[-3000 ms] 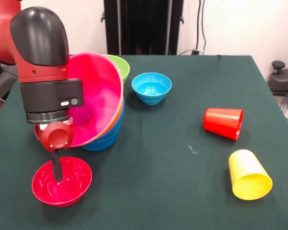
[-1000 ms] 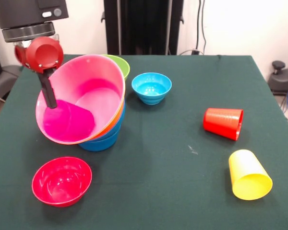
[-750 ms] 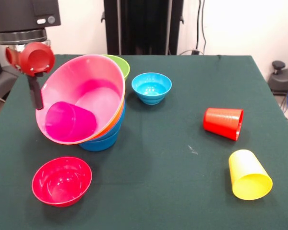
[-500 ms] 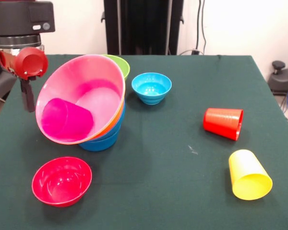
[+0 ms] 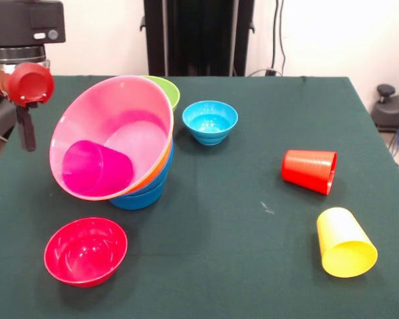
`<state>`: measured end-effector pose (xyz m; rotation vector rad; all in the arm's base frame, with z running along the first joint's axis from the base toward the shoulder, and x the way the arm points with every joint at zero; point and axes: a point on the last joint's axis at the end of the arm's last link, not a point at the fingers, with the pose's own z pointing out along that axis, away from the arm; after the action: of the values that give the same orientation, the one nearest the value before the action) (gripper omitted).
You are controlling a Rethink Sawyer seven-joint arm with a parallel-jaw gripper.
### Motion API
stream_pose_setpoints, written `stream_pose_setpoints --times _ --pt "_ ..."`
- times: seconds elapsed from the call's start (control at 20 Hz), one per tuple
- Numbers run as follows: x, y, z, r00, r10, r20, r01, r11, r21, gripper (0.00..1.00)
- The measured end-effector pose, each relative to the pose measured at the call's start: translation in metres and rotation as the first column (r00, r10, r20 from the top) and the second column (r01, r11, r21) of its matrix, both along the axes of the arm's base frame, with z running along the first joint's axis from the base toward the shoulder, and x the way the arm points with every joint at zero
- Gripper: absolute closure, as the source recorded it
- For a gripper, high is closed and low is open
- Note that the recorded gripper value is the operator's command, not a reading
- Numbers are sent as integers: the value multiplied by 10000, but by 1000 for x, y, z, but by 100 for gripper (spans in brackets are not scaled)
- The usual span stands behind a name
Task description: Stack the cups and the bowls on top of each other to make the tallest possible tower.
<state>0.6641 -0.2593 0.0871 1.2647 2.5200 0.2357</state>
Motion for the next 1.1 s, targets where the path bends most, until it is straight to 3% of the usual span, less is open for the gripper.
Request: stream_pose_setpoints --times 0.45,0.65,0.75,1.1 --pt "-19 -27 -10 9998 -89 -150 86 9997 -222 100" --pt "-31 -62 -24 9997 -249 3 249 9996 -160 100" --pt "-39 -96 -37 9994 -300 193 304 9993 -198 100" --pt "-60 -144 -62 9994 108 330 -97 9994 -337 100"
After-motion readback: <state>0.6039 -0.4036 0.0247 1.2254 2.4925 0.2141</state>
